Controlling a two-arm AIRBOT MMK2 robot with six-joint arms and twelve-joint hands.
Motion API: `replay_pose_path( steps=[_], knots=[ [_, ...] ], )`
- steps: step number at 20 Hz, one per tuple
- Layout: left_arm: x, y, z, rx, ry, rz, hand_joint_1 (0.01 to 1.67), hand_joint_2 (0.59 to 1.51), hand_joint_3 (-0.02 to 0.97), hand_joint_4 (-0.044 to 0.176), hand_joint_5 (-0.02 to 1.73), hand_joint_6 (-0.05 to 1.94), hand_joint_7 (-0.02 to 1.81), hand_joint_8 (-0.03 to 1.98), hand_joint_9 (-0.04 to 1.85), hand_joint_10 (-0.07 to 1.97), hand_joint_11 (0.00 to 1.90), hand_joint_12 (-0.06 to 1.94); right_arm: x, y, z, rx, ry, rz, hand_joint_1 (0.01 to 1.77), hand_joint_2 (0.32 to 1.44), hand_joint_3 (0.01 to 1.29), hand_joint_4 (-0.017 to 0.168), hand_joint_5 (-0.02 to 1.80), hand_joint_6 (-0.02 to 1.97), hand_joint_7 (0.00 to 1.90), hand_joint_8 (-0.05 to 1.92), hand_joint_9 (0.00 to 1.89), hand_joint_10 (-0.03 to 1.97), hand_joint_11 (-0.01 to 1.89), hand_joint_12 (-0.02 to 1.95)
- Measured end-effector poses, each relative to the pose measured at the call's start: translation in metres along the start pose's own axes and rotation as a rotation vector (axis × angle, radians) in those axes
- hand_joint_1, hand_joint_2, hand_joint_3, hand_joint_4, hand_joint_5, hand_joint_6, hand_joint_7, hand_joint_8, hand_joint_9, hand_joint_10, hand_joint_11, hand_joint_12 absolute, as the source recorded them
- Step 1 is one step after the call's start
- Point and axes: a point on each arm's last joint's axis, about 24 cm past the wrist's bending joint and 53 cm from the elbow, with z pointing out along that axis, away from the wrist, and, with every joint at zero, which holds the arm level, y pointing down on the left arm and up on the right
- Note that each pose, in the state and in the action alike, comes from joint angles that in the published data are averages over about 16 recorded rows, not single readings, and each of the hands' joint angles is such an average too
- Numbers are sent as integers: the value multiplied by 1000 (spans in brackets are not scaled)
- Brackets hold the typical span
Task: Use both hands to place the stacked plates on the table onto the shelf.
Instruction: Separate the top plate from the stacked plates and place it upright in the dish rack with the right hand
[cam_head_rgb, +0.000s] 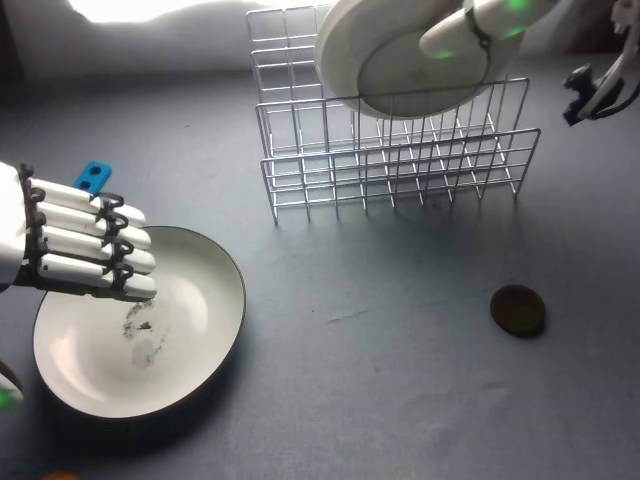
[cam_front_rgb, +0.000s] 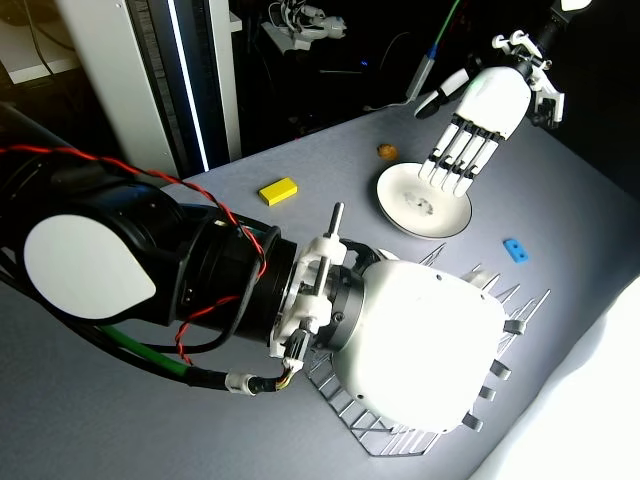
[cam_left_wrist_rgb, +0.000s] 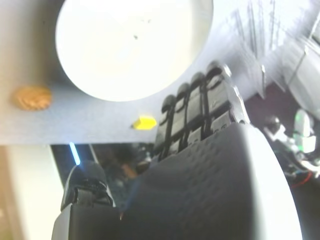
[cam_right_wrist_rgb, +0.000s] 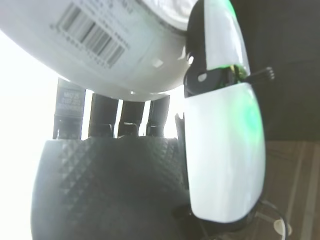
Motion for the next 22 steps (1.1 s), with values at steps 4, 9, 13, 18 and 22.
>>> replay_pose_path(
  steps=[4, 9, 13, 18, 22],
  knots=[
    [13, 11, 2, -22, 19, -44, 16, 1141, 14, 0, 56, 18, 49, -1, 22, 7, 16, 11, 2, -9, 3, 16, 0, 9, 1279, 951, 11, -6, 1019, 811, 1184, 610, 1256, 335, 928, 982],
    [28, 27, 1, -53, 34, -101, 17, 1137, 14, -2, 55, 18, 46, -1, 20, 7, 17, 10, 6, -18, 4, 30, 4, 14, 1291, 966, 11, -9, 978, 880, 1142, 633, 1231, 325, 908, 1004],
    [35, 40, -1, -78, 36, -134, 16, 1135, 14, -2, 53, 18, 40, -1, 19, 6, 18, 9, 8, -23, 5, 37, 8, 16, 1271, 991, 11, -9, 930, 934, 1095, 547, 1234, 118, 869, 1041],
    [37, 52, -5, -100, 28, -148, 16, 1133, 14, -3, 53, 18, 36, -1, 21, 7, 19, 9, 11, -23, 5, 32, 12, 19, 1216, 1024, 11, -8, 898, 693, 1060, 336, 1173, 63, 794, 1092],
    [35, 58, -8, -109, 20, -137, 16, 1130, 14, -3, 55, 18, 41, -2, 20, 6, 19, 10, 11, -21, 6, 25, 14, 21, 1172, 1045, 10, -8, 881, 478, 1035, 151, 1107, 34, 734, 1123]
  ],
)
